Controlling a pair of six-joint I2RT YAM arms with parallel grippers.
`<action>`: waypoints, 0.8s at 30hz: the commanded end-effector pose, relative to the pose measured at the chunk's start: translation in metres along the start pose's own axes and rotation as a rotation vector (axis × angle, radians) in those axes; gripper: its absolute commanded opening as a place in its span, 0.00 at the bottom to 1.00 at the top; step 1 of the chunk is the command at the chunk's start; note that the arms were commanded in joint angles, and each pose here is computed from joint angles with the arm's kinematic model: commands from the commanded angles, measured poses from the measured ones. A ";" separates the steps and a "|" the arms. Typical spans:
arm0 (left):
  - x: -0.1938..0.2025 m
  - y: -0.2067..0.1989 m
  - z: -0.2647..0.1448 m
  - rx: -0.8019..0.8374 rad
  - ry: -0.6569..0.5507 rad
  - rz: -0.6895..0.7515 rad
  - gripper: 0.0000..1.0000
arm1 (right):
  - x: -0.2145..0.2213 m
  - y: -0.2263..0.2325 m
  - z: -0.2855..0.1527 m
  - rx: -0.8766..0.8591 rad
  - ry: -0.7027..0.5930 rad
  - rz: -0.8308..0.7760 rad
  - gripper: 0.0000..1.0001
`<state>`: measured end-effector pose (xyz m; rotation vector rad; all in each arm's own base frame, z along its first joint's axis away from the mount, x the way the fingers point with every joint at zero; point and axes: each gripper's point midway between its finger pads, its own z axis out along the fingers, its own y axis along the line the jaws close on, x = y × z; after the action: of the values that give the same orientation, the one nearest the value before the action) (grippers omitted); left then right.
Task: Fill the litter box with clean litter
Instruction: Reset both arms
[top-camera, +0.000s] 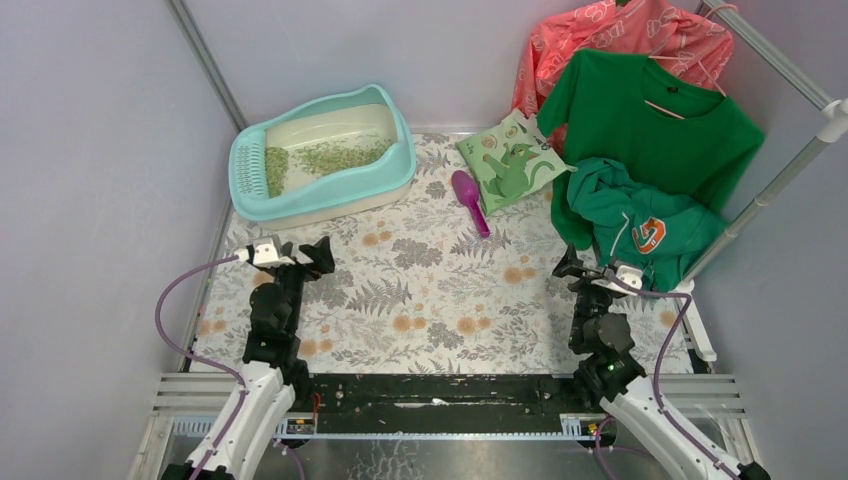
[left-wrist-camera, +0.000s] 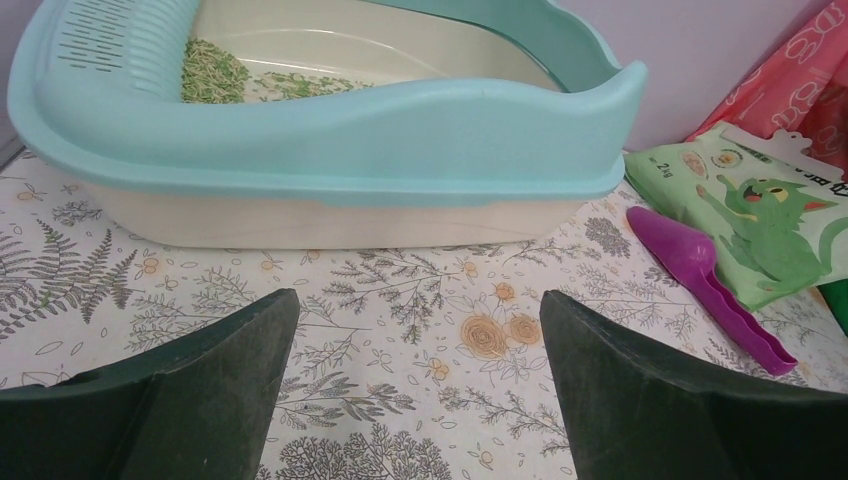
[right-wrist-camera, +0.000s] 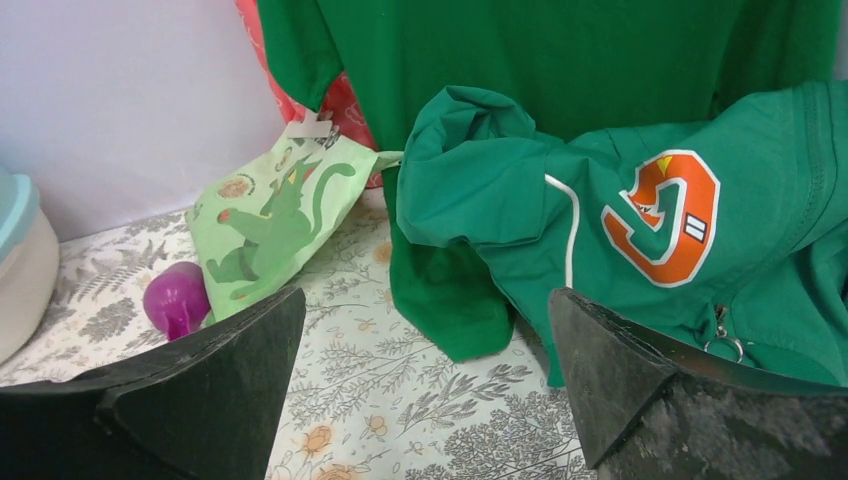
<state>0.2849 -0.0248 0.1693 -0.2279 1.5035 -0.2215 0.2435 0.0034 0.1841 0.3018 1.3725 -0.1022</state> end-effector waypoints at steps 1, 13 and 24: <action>-0.003 0.004 -0.001 -0.014 -0.024 0.027 0.99 | 0.027 -0.014 -0.002 0.056 0.002 -0.082 1.00; -0.003 0.000 0.001 0.018 -0.034 0.051 0.99 | 0.042 -0.007 0.015 0.090 0.018 -0.142 1.00; -0.003 0.000 0.002 0.016 -0.036 0.060 0.99 | 0.069 -0.003 0.049 0.127 0.077 -0.173 1.00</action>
<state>0.2849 -0.0252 0.1574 -0.1947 1.5340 -0.1971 0.2964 -0.0029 0.1097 0.2414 1.5479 -0.3500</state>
